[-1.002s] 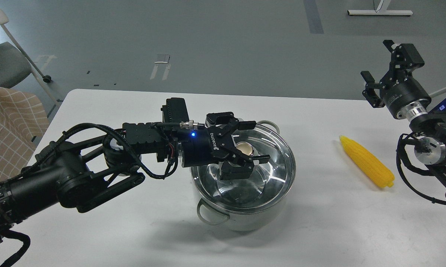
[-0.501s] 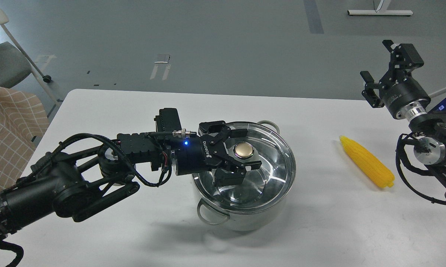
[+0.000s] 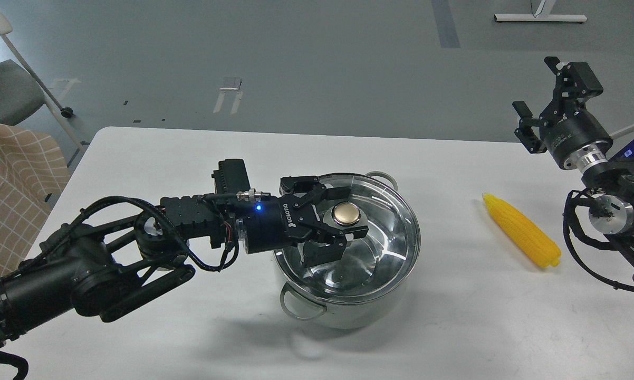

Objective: Open pot and put corn in
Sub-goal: 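Close the left gripper on the lid knob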

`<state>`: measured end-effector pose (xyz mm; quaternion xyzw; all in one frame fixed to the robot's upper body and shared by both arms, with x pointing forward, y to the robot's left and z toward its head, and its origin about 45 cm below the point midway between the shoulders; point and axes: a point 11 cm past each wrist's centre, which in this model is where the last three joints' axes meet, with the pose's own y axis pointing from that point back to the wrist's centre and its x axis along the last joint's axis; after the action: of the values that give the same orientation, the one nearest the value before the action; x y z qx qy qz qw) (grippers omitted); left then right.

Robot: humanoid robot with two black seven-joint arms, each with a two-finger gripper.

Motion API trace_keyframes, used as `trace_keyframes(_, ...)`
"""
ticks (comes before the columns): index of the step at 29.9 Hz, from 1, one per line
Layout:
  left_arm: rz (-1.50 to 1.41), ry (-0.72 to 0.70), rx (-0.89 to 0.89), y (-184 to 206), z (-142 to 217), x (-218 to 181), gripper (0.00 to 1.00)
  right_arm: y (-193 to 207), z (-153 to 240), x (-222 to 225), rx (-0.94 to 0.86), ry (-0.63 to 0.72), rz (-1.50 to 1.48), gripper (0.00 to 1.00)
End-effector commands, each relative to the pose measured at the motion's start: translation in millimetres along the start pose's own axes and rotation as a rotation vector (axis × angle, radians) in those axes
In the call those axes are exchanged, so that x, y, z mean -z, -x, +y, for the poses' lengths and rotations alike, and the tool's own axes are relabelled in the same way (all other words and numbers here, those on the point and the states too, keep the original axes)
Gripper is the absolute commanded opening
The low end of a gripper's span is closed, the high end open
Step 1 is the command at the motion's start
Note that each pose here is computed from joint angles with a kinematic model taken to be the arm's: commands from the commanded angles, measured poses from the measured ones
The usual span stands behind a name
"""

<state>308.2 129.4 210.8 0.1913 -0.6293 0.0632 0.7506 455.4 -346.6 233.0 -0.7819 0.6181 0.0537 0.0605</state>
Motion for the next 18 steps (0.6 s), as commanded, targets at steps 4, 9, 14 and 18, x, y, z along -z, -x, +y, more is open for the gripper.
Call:
trace_keyframes(4,0.012,-0.002,-0.003,4.5,0.9,-1.8,0.77,0.6,-0.2,-0.4,0.001,0.001,0.0,1.0)
trace_keyframes(9,0.011,-0.005,-0.004,4.4,1.6,-0.8,0.69,-0.2,0.5,-0.7,0.0,0.002,0.001,1.0)
trace_keyframes(14,0.019,-0.01,-0.004,6.7,2.1,-1.3,0.32,-0.3,0.5,-0.6,-0.001,0.001,0.0,1.0)
trace_keyframes(18,0.02,-0.015,-0.004,6.4,2.7,-0.6,0.13,0.4,0.2,-1.0,0.0,0.002,-0.001,1.0)
